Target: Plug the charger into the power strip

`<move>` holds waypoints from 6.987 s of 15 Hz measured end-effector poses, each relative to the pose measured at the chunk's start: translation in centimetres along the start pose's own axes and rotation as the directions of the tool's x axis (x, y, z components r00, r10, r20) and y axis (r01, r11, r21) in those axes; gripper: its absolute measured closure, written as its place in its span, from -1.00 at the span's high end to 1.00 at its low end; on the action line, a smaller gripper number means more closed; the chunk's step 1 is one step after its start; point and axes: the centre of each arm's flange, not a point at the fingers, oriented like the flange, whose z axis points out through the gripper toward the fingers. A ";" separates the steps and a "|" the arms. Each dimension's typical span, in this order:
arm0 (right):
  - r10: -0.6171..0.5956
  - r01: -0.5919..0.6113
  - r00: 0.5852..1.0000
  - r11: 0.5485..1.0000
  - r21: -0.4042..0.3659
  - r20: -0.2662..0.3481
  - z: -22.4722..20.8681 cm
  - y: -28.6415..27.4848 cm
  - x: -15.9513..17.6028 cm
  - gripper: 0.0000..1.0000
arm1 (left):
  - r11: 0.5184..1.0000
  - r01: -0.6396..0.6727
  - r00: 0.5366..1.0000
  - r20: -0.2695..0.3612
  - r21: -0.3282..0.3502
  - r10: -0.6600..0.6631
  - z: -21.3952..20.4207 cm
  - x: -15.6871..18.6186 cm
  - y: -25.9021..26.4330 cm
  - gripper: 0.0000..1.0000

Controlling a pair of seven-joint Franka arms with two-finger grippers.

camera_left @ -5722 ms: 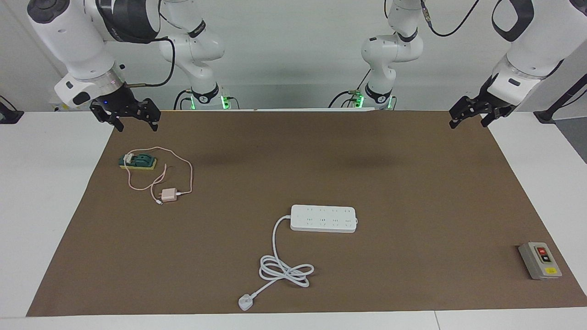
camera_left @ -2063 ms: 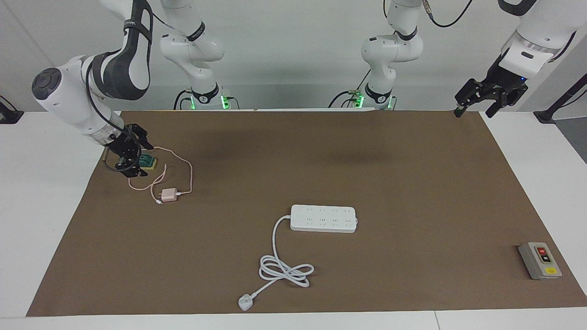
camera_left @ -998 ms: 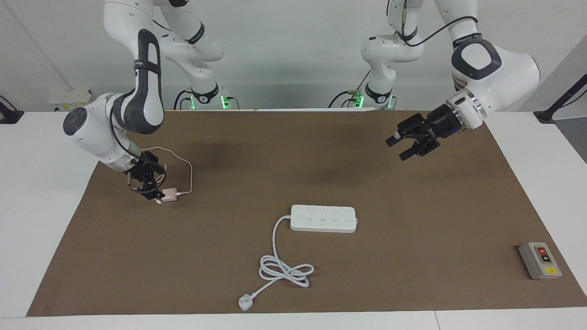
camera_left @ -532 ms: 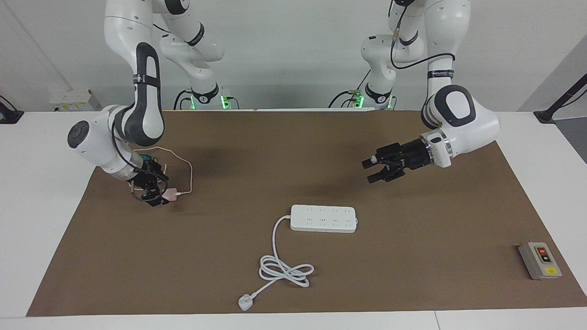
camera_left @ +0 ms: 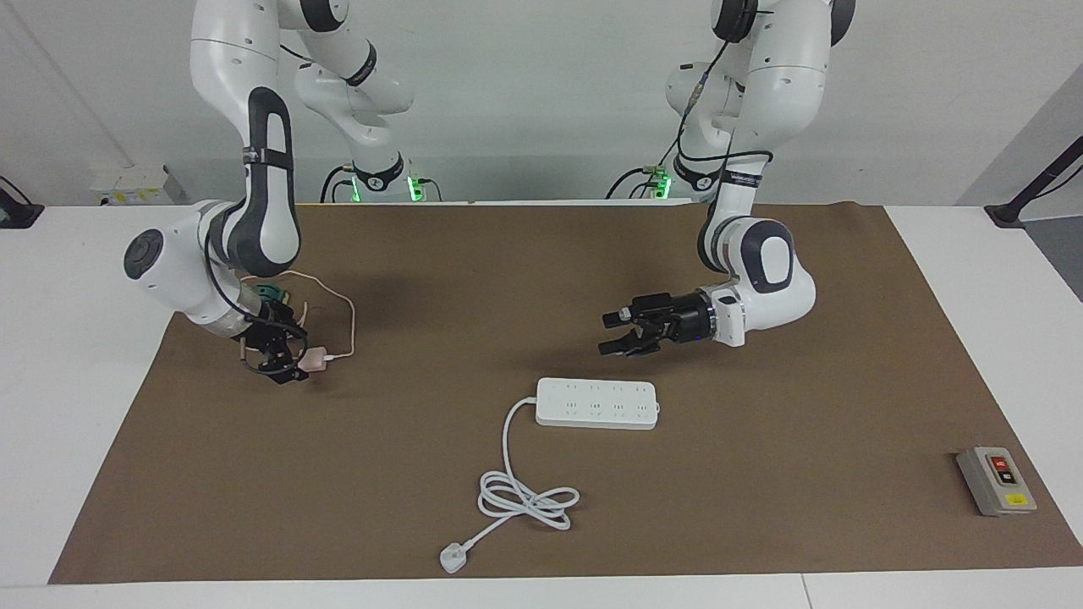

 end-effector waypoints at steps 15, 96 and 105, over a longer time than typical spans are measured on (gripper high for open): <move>-0.010 0.010 1.000 1.000 -0.001 -0.006 1.0 0.8 0.4 0.09 | 0.999 0.035 0.998 0.049 -0.024 -0.034 0.9 -2.4 -0.6 1.00; 0.089 -0.102 0.990 0.988 0.113 0.111 -1.3 -11.6 -48.6 -0.05 | 0.992 -0.121 0.993 0.015 0.042 0.120 -1.3 -5.3 -2.0 -0.37; 0.146 -0.159 0.984 0.979 0.129 0.106 -2.3 -12.8 -44.8 1.00 | 0.979 -0.152 0.985 -0.063 0.134 0.162 -3.0 -4.9 2.8 -0.37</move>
